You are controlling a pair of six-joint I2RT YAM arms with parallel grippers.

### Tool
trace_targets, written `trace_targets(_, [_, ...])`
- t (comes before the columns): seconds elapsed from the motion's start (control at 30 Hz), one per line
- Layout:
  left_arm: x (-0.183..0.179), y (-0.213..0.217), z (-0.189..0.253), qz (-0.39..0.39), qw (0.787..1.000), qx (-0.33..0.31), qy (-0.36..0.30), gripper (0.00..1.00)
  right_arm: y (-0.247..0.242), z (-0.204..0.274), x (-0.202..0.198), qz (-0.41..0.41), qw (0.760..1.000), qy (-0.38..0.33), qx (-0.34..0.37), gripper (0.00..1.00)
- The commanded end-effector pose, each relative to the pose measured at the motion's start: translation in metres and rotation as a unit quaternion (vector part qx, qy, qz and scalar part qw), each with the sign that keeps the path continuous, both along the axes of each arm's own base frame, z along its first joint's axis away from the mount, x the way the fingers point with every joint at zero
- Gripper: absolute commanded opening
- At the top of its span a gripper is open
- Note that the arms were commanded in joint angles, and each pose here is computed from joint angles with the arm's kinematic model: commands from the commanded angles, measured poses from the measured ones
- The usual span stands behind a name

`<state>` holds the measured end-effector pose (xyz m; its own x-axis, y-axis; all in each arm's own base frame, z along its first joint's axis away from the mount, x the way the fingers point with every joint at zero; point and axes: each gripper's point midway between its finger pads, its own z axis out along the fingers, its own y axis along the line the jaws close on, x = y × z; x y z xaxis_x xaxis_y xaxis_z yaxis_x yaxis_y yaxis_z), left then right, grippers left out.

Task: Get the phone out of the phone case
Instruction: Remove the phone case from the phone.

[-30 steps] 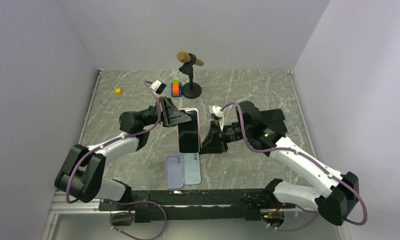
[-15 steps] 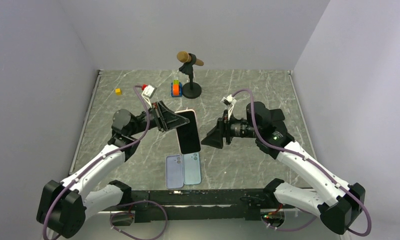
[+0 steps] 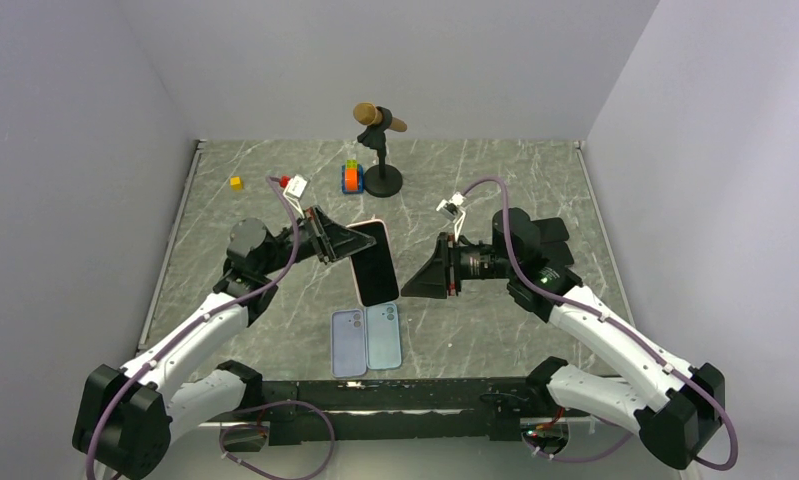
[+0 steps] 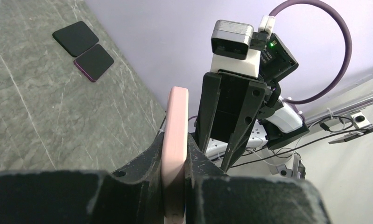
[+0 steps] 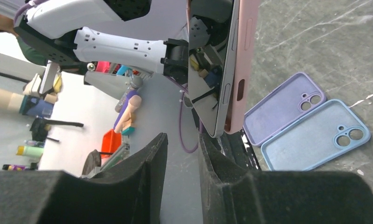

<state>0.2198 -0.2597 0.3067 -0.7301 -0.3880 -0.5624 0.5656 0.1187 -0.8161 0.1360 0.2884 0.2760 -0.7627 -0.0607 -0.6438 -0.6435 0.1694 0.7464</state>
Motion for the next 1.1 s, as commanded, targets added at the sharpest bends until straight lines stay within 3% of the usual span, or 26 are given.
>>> trace_targets(0.0, [-0.006,0.003,0.026,0.000,0.999,-0.034,-0.039,0.00,0.002,0.004,0.002,0.003,1.000,-0.019,0.003,0.37])
trace_targets(0.17, [-0.006,0.003,0.027,-0.004,0.999,-0.039,-0.038,0.00,0.006,-0.003,0.002,0.012,1.000,-0.006,0.003,0.38])
trace_targets(0.57, [-0.007,0.000,0.029,-0.015,0.998,-0.050,-0.027,0.00,0.015,0.001,0.003,0.023,0.999,-0.010,0.021,0.31])
trace_targets(1.07, [-0.025,-0.020,0.036,-0.050,0.996,-0.067,-0.029,0.00,0.030,0.012,0.029,-0.016,0.998,0.007,0.058,0.34])
